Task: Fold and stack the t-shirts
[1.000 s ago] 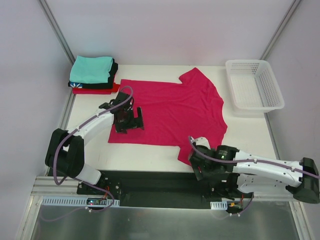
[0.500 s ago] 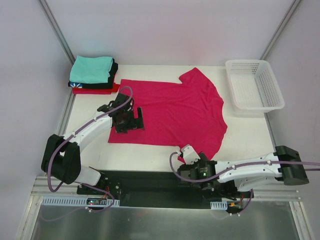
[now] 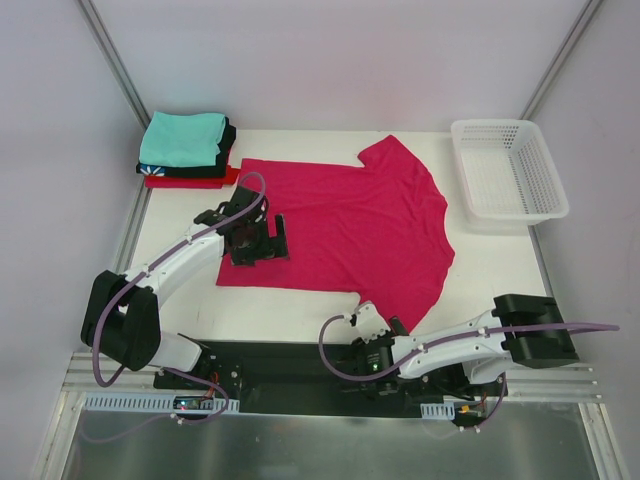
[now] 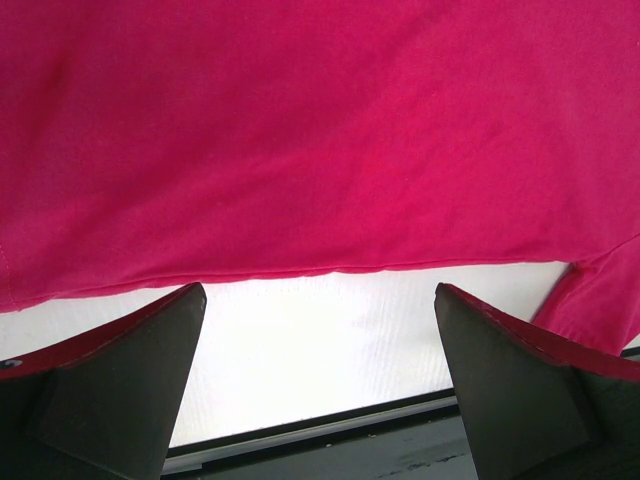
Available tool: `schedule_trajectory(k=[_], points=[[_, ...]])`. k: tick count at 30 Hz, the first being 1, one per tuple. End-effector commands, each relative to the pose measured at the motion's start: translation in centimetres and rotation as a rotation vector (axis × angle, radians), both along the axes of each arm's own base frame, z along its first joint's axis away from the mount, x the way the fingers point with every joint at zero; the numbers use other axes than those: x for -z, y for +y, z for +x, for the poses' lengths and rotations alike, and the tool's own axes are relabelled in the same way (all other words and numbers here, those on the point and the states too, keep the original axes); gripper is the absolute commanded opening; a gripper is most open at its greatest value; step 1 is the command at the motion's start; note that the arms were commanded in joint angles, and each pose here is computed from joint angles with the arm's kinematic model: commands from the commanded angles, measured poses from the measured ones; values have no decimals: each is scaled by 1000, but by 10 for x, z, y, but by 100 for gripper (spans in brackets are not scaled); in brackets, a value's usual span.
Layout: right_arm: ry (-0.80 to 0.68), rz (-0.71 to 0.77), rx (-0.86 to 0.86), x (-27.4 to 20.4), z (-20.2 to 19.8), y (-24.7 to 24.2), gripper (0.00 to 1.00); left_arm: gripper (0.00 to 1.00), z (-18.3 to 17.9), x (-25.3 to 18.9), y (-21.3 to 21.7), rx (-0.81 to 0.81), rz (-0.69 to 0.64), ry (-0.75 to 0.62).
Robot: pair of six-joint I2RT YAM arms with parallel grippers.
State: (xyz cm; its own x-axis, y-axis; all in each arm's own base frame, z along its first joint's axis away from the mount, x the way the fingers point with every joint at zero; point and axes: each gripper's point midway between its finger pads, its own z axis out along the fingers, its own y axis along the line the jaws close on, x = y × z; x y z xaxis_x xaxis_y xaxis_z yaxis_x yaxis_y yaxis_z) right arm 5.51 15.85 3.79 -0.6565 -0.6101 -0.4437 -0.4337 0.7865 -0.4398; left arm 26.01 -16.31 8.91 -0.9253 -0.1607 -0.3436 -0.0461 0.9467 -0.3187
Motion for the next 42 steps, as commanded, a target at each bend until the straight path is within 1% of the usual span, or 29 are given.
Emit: schedule_trajectory(k=[1, 10, 24, 29, 32, 39, 42], points=[[-47, 18, 86, -9, 5, -11, 68, 99, -3, -10, 0, -8, -5, -21], [-80, 20, 164, -14, 16, -21, 64, 99, -6, -9, -3, -4, -8, -17], [-26, 2, 171, 9, 19, -5, 63, 99, -8, -10, -4, 2, -6, -15], [-29, 0, 185, 9, 20, -9, 59, 99, -9, -9, -3, 3, -7, -13], [-29, 12, 197, 9, 21, -10, 54, 99, -10, -9, -4, 2, -11, -12], [-9, -4, 240, 13, 24, -16, 52, 99, -13, -9, -3, 4, -12, -11], [-4, -3, 248, 15, 24, -17, 48, 99, -13, -10, -3, 2, -15, -15]])
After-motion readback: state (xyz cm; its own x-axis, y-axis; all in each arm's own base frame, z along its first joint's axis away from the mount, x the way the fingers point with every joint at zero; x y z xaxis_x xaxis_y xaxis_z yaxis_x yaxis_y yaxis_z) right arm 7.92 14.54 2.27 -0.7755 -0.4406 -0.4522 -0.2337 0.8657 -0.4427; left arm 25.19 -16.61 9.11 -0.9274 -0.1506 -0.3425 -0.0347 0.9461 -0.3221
